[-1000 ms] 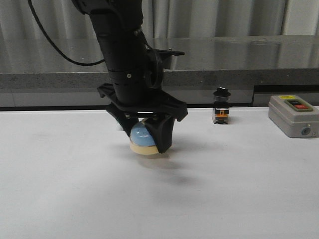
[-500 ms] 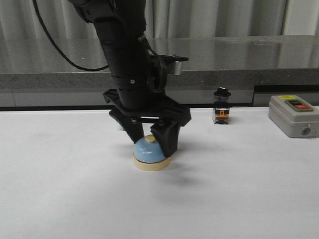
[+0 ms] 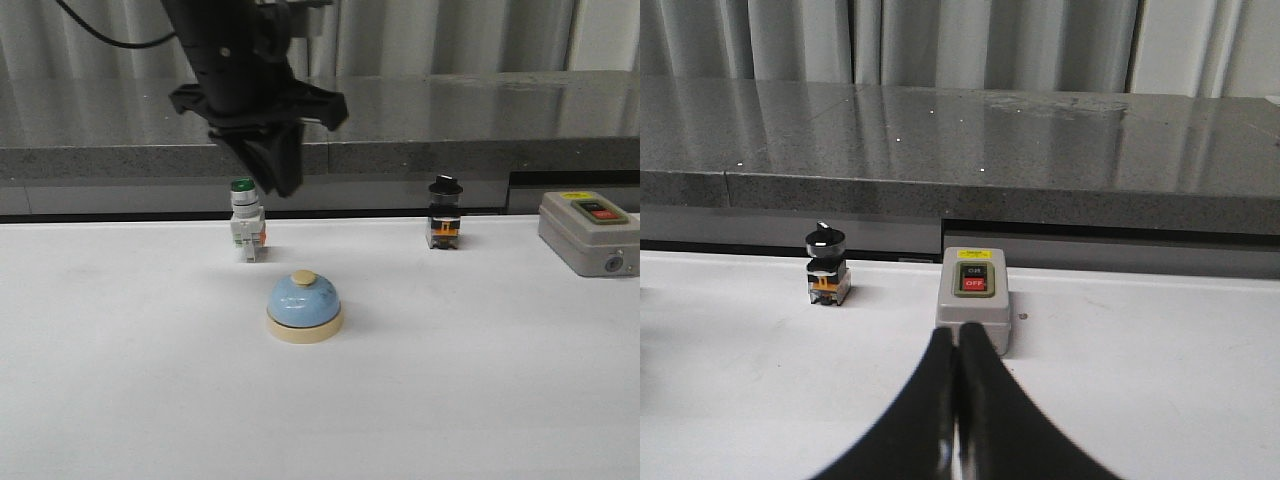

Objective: Place and press bell with both arms

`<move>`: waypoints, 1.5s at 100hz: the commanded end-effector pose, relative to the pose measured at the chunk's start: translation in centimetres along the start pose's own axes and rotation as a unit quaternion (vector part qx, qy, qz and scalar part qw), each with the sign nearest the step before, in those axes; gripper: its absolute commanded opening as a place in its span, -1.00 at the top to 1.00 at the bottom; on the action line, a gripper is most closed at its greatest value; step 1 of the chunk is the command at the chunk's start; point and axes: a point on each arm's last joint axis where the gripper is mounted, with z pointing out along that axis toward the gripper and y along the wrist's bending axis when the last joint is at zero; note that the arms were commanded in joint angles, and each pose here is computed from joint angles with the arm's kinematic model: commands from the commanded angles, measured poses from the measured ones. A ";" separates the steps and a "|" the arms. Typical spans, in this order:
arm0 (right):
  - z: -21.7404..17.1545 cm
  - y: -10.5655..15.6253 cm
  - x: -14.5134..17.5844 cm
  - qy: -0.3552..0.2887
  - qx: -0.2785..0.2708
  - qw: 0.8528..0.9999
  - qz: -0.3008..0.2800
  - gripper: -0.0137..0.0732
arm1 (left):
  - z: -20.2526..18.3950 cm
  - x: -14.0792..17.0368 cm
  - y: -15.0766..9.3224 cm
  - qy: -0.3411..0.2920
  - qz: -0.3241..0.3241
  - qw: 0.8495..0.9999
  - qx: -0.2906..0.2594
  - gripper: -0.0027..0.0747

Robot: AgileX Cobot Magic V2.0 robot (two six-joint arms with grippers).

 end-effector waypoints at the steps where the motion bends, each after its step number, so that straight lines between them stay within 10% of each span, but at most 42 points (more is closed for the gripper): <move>1: -0.1 0.1 -0.8 -0.046 -0.004 0.999 -0.005 0.82 | -5.4 -1.2 1.7 -0.068 -0.025 0.997 -0.011 0.98; 76: -0.1 0.1 -0.8 -0.046 -0.004 0.999 -0.005 0.82 | -17.0 5.5 18.2 -0.123 -0.245 0.951 -0.140 0.98; 150: -0.1 0.1 -0.8 -0.046 -0.004 0.999 -0.005 0.82 | -21.4 15.3 11.7 -0.243 -0.235 0.923 -0.182 0.98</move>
